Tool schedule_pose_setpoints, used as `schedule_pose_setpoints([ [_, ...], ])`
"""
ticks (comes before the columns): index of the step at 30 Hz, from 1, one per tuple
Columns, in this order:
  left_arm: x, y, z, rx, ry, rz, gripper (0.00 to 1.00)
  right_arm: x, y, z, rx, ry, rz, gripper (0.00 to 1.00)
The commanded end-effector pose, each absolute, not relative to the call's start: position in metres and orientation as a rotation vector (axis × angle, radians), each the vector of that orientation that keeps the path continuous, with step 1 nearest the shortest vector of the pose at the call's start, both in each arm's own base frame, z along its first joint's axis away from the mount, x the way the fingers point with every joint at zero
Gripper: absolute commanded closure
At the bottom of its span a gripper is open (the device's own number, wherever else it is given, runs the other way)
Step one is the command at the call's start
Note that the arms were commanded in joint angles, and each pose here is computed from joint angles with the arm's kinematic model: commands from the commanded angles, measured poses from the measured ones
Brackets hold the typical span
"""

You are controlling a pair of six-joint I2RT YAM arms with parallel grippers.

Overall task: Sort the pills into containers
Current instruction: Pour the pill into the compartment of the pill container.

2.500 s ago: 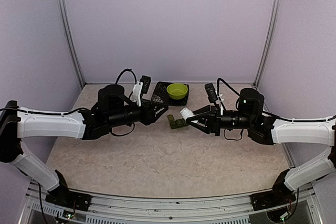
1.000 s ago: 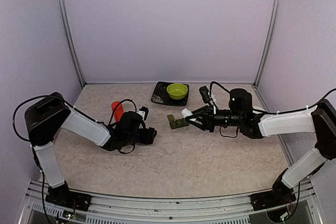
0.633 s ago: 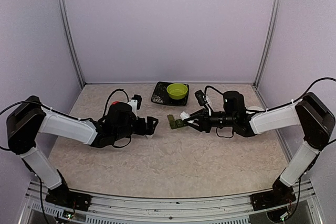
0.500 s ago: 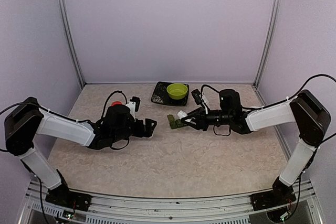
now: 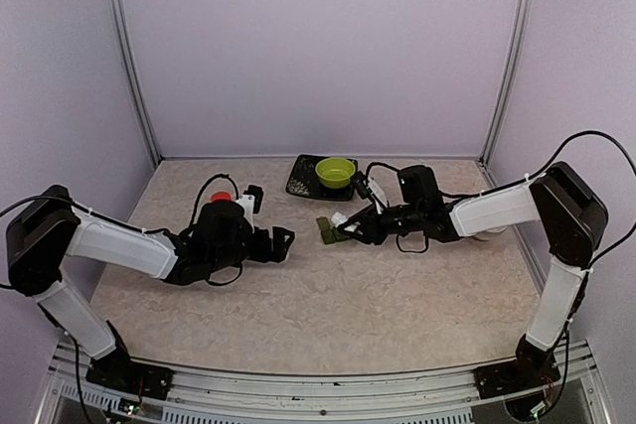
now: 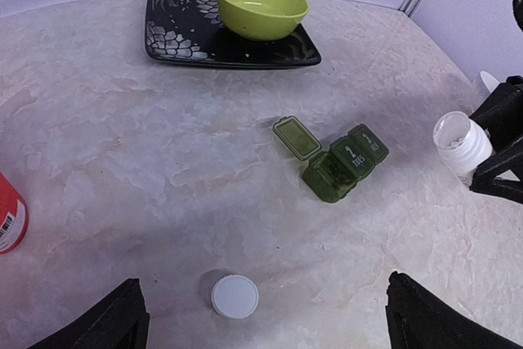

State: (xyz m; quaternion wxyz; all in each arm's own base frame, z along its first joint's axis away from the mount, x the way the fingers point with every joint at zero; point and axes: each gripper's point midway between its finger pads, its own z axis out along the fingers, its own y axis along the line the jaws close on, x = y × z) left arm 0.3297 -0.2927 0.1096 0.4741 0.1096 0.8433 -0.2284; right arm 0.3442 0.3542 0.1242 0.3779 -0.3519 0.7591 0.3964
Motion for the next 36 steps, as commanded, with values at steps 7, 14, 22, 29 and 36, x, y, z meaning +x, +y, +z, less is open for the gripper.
schedule_pose_setpoints([
  [7,0.329,-0.291,0.111,0.251,2.055,-0.581,0.01,0.359,0.351,0.088,-0.883,2.104,0.943,1.0],
  [14,0.329,-0.293,0.106,0.248,2.063,-0.589,0.01,0.364,0.351,0.079,-0.881,2.154,0.92,1.0],
  [22,0.328,-0.292,0.105,0.25,2.068,-0.589,0.01,0.373,0.351,0.08,-0.886,2.19,0.876,1.0],
  [29,0.329,-0.292,0.106,0.248,2.066,-0.589,0.01,0.374,0.352,0.076,-0.896,2.228,0.863,1.0],
  [36,0.33,-0.293,0.106,0.245,2.065,-0.596,0.01,0.374,0.352,0.069,-0.908,2.267,0.842,1.0],
])
